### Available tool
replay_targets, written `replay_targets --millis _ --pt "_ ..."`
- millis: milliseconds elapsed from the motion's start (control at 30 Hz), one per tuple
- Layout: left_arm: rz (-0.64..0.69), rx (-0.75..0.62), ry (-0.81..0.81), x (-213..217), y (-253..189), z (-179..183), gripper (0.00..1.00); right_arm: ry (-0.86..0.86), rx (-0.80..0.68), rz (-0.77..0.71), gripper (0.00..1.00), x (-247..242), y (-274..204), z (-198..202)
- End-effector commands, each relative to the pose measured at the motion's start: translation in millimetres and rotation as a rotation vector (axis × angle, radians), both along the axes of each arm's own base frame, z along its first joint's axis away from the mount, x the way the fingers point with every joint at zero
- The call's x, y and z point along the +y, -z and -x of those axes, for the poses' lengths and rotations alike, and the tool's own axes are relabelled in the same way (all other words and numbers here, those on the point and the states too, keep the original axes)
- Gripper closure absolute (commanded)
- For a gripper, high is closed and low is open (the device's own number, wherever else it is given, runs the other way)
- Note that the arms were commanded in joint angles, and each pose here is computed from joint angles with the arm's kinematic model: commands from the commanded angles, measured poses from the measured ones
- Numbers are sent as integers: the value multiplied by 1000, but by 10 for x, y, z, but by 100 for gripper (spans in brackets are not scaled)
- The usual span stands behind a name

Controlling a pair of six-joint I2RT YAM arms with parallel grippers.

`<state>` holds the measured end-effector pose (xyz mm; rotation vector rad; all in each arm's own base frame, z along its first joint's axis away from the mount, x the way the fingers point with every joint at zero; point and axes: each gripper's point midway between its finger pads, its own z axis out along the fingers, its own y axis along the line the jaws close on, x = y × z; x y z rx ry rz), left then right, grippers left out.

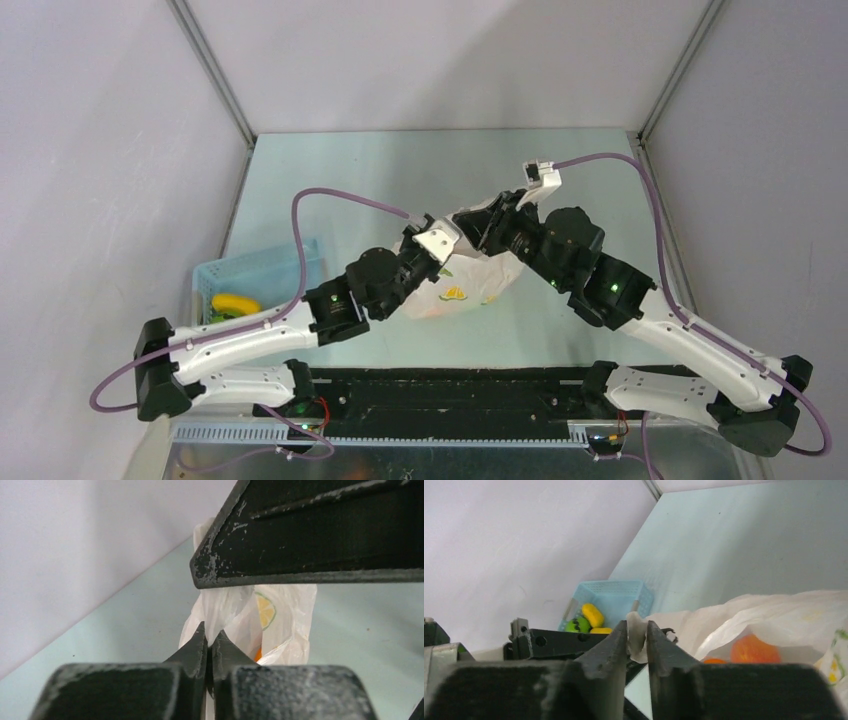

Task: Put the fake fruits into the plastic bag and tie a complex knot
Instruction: Tie the plastic bag at the center of the board.

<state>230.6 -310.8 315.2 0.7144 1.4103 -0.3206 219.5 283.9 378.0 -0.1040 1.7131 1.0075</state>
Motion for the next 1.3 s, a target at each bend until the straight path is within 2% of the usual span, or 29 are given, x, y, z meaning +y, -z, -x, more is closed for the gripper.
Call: replay_targets --millis 0,33,67,100,167,267,433,667,867,1100,1267 --pt "108 80 82 57 -92 36 99 15 -126 -16 64 -126 -371 -57" --pt "113 100 95 67 -72 40 100 15 -145 1 50 -169 -378 -84" --pt "141 124 118 78 -86 41 100 -5 -187 35 43 -200 -398 -61" --pt "147 141 130 82 -76 48 100 -3 -215 44 30 -268 -441 -60" --pt "199 206 158 88 -95 48 100 -27 -282 93 19 -347 -482 -29" --pt "241 273 191 122 -113 17 100 -43 -355 170 12 -494 -487 -3" --pt "285 369 239 144 -116 17 100 -65 -444 249 8 -710 -523 140" --pt "329 435 246 226 -130 -7 100 119 -398 345 9 -1139 -256 -118" --pt "349 465 260 254 -142 -10 100 141 -460 243 9 -1254 -109 -151" --pt "350 481 259 317 -136 -16 100 130 -478 247 10 -1260 369 -354" --pt "345 494 272 334 -125 -4 100 141 -562 259 13 -1228 412 -524"
